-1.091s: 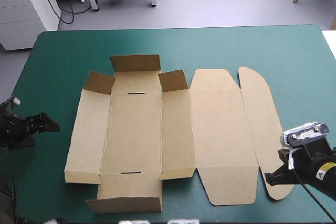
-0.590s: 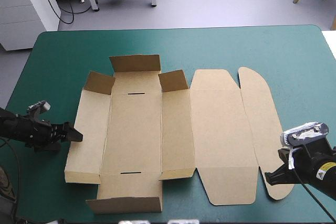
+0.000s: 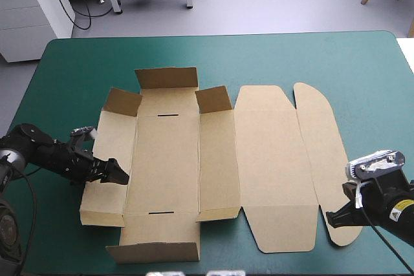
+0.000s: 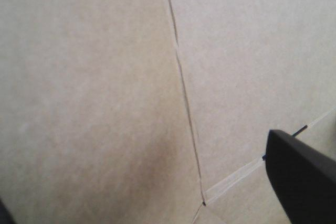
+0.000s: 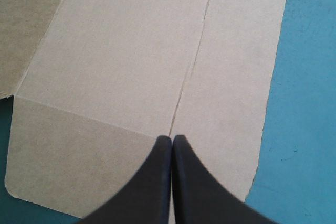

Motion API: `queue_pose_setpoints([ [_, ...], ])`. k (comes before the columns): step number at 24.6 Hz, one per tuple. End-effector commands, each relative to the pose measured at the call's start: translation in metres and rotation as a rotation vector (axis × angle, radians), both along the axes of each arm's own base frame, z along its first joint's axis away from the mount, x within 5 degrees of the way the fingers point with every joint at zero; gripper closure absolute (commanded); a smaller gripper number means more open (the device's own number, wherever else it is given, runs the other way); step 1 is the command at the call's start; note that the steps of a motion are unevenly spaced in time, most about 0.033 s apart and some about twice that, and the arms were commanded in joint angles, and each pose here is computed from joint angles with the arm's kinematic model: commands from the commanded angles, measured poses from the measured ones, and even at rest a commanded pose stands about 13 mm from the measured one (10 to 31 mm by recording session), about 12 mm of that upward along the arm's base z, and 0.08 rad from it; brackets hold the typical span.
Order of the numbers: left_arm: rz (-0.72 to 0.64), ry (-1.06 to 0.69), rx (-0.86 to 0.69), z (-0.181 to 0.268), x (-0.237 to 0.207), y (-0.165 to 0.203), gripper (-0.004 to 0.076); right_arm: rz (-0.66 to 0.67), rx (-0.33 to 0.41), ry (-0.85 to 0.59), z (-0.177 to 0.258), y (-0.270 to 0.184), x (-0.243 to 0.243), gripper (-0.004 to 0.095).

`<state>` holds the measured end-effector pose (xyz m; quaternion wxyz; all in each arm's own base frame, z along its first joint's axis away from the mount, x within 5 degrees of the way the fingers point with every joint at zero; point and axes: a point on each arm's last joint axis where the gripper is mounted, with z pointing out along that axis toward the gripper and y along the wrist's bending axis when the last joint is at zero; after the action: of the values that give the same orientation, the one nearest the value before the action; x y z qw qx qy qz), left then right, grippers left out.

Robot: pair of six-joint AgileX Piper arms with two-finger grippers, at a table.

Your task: Fold the box

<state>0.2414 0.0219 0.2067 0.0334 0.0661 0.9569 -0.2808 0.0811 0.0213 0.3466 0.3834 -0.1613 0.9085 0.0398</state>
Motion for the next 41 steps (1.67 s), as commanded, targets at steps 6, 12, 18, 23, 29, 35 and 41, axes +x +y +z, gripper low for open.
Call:
queue_pose_setpoints([
  [6,-0.037,0.053,-0.111,0.007,-0.006,-0.016,0.0045,-0.006,0.019,-0.074,0.01,0.0,0.003,0.0927],
  [12,-0.019,0.045,-0.092,0.006,-0.005,-0.015,0.0383,-0.01,0.027,-0.072,0.01,0.001,0.003,0.0927],
  [18,0.031,0.033,-0.071,0.004,-0.001,-0.013,0.0732,-0.019,0.035,-0.07,0.01,0.001,0.003,0.0927],
  [23,0.058,0.012,-0.051,0.003,0.002,-0.012,0.0734,-0.019,0.035,-0.07,0.01,0.001,0.003,0.0927],
  [29,-0.089,-0.11,0.11,0.016,0.02,-0.026,0.0734,-0.023,0.04,-0.113,0.013,0.0,0.006,0.0927],
  [35,-0.272,-0.369,0.238,0.071,0.054,-0.061,0.0734,-0.035,0.02,-0.169,0.017,-0.002,0.009,0.0927],
  [41,-0.404,-0.645,0.417,0.134,0.074,-0.089,0.0734,-0.042,0.008,-0.223,0.027,-0.003,0.009,0.0927],
])
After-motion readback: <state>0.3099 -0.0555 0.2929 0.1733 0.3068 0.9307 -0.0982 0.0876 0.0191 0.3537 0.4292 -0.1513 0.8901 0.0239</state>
